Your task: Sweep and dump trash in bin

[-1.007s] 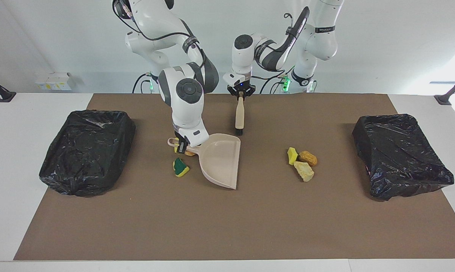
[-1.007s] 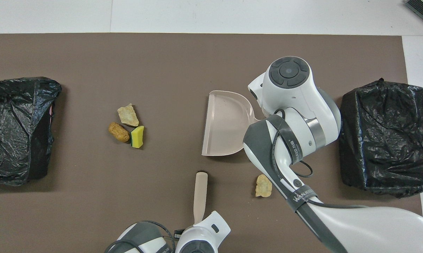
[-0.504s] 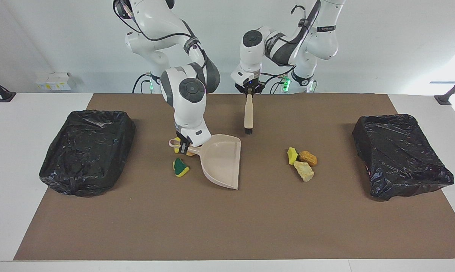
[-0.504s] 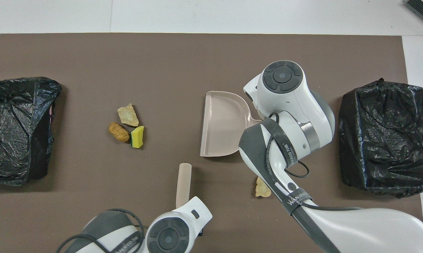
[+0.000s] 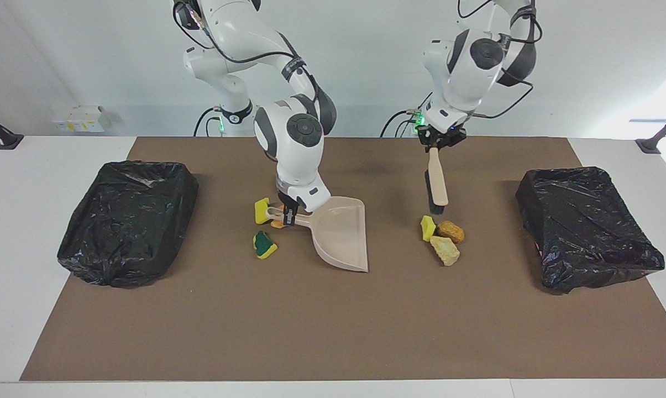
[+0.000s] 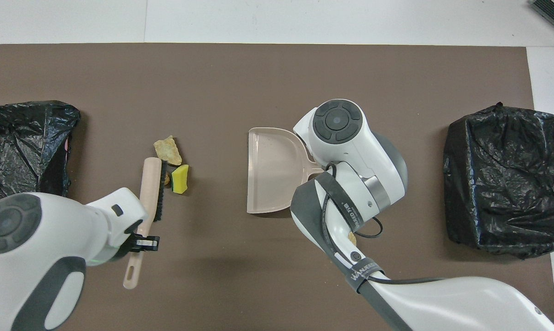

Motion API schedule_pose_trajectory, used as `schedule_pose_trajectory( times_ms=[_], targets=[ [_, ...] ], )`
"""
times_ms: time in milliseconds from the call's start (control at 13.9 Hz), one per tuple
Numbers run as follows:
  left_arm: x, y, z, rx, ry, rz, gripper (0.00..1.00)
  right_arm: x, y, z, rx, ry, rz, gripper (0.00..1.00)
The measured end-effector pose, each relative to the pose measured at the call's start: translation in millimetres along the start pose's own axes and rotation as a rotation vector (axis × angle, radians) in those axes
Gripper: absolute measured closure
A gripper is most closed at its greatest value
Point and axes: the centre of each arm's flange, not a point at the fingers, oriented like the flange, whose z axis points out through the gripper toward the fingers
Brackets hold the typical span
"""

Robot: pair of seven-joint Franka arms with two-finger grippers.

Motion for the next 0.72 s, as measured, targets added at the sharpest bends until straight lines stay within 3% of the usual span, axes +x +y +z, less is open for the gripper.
schedule_pose_trajectory(
  times_ms=[288, 504, 720],
  targets=[
    [60, -79, -8, 0.112, 0.026, -0.035, 0.74, 16, -6, 1, -0.016, 0.001, -0.028, 0.68],
    [102, -85, 33, 0.177, 0.037, 0.001, 0.74, 17, -5, 3, -0.019, 0.002, -0.031, 0.68],
    [111, -73, 77, 0.183, -0.019, 0.004, 0.74, 21, -6, 5, -0.021, 0.003, -0.033, 0.68]
  ],
)
